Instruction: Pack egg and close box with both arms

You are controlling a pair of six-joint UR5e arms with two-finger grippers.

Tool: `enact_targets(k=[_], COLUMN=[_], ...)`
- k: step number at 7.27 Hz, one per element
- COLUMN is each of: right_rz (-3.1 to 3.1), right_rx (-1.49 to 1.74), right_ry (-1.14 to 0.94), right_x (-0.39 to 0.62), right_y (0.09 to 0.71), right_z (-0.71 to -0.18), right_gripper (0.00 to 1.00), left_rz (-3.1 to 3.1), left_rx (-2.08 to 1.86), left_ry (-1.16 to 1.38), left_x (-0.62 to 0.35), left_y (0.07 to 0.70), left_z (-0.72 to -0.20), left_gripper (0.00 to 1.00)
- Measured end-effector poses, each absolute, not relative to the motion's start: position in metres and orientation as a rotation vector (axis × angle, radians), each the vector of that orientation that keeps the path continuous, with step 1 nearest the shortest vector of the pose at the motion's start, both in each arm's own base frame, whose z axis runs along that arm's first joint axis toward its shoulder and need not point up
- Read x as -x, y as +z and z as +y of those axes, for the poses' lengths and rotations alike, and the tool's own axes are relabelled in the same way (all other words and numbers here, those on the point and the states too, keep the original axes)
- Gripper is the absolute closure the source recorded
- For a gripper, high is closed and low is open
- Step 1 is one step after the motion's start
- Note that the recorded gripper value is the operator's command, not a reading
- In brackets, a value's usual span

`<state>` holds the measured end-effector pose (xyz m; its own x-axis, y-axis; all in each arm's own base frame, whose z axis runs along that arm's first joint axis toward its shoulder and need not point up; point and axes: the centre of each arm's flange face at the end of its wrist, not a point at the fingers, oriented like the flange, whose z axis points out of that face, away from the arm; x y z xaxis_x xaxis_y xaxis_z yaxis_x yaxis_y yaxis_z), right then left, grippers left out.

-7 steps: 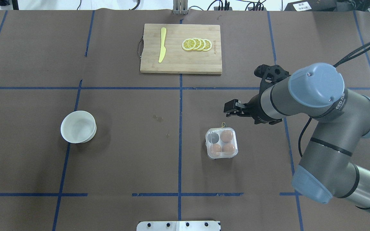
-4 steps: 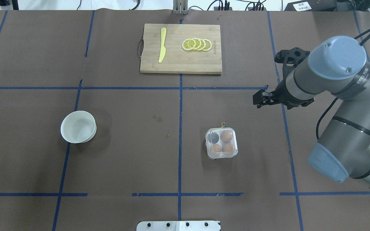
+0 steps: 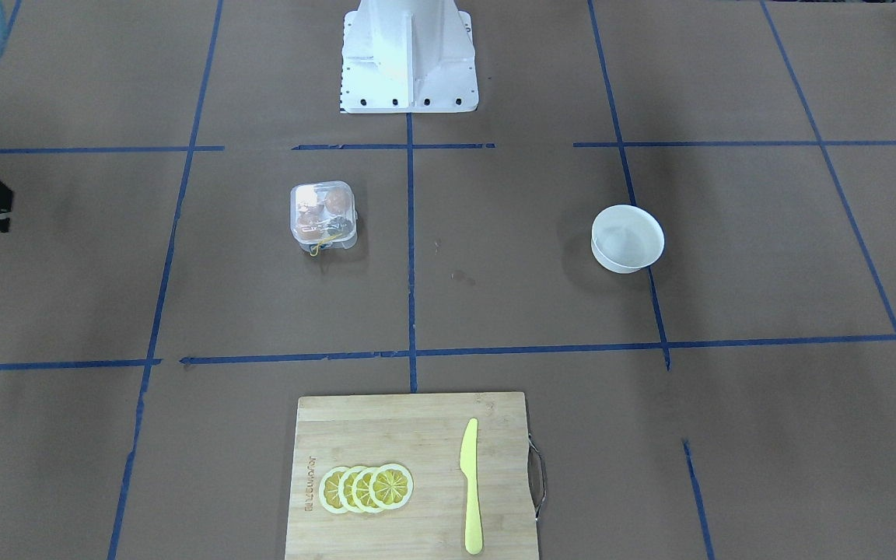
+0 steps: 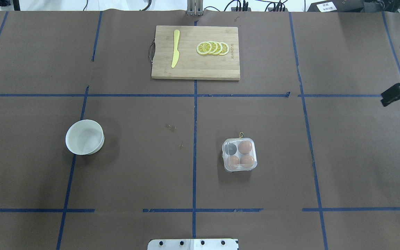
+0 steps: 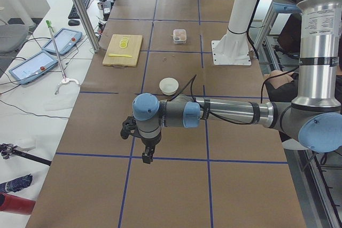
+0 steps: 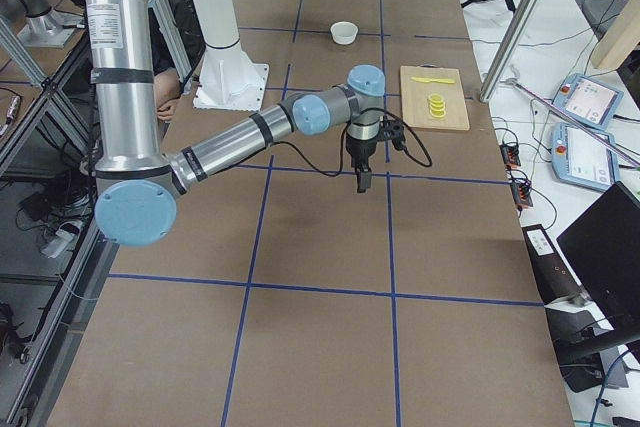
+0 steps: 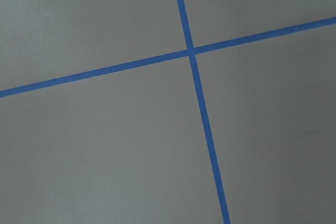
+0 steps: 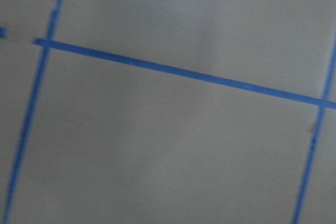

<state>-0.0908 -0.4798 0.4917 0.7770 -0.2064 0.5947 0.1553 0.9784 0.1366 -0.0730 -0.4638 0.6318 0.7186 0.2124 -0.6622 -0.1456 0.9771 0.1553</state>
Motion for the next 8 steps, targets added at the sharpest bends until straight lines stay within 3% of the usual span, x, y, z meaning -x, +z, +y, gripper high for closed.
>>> enact_targets(k=[3, 8], right_rz=[-0.686, -0.723], right_rx=[0.009, 0.025], right_ry=[-0.190, -0.112], right_x=[-0.041, -0.084], right_y=[0.634, 0.668], right_z=[-0.443, -0.407], right_gripper=[0.00, 0.00], left_rz=[0.743, 0.738], left_rx=[-0.096, -0.087], left_ry=[0.199, 0.196], left_x=[0.073, 0.073], left_y=[0.630, 0.636], left_z=[-0.463, -0.461], left_gripper=[0.00, 0.00])
